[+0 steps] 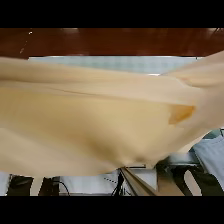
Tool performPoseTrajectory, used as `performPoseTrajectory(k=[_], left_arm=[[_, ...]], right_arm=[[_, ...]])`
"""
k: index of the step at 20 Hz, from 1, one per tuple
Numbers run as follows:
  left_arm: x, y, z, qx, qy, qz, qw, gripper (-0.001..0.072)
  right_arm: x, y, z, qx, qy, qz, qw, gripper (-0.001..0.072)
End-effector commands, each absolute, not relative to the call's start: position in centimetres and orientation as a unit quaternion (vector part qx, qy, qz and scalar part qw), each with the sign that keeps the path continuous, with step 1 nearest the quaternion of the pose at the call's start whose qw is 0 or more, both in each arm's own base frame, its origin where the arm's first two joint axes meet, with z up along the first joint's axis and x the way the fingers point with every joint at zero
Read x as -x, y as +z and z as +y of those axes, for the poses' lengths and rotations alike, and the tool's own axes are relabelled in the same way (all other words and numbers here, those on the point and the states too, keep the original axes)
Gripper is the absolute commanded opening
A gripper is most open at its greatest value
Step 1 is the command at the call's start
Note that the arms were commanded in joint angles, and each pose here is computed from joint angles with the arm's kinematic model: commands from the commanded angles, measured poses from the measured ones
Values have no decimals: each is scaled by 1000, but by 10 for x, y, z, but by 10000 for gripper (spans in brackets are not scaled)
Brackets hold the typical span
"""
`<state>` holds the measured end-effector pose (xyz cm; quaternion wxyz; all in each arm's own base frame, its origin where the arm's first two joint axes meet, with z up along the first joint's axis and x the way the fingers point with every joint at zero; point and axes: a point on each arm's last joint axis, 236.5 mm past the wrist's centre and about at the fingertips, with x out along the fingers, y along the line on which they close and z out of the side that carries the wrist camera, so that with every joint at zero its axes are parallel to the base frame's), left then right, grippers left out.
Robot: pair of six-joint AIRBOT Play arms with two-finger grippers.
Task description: Fold the shirts.
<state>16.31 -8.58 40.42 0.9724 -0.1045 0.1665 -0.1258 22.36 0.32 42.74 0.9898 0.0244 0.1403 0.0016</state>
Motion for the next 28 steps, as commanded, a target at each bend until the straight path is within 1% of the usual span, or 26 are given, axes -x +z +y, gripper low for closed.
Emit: performPoseTrajectory(k=[1,4,5,7,10,12,14,17,20,24,26,28], left_arm=[[-179,342,-74,135,-117,295,939,24],[-234,286,-55,175,-113,346,915,23],[-256,266,-47,196,-106,358,907,24],[-294,227,-32,214,-98,381,894,24],[-343,181,-15,234,-97,413,875,24],[-378,161,-11,256,-108,410,869,24],[-411,143,-14,274,-125,399,866,24],[-452,102,-27,276,-138,402,862,24],[-476,50,-39,270,-134,427,853,24],[-478,-6,-54,280,-135,478,822,24],[-479,-18,-53,284,-129,487,816,24],[-478,-21,-49,287,-126,490,813,24]], right_arm=[[-248,356,-16,-2,-13,298,954,43],[-317,305,4,32,34,377,925,43],[-348,288,14,41,46,389,919,43],[-408,251,27,45,58,402,912,43],[-477,188,21,20,40,424,905,44],[-512,160,11,-10,18,418,908,44],[-541,143,7,-24,9,398,917,44],[-573,124,6,-36,3,371,928,44],[-588,88,5,-46,-2,386,921,44],[-592,26,5,-49,-6,436,898,44],[-586,0,4,-54,-12,468,882,44],[-579,-10,1,-44,-16,488,872,44]])
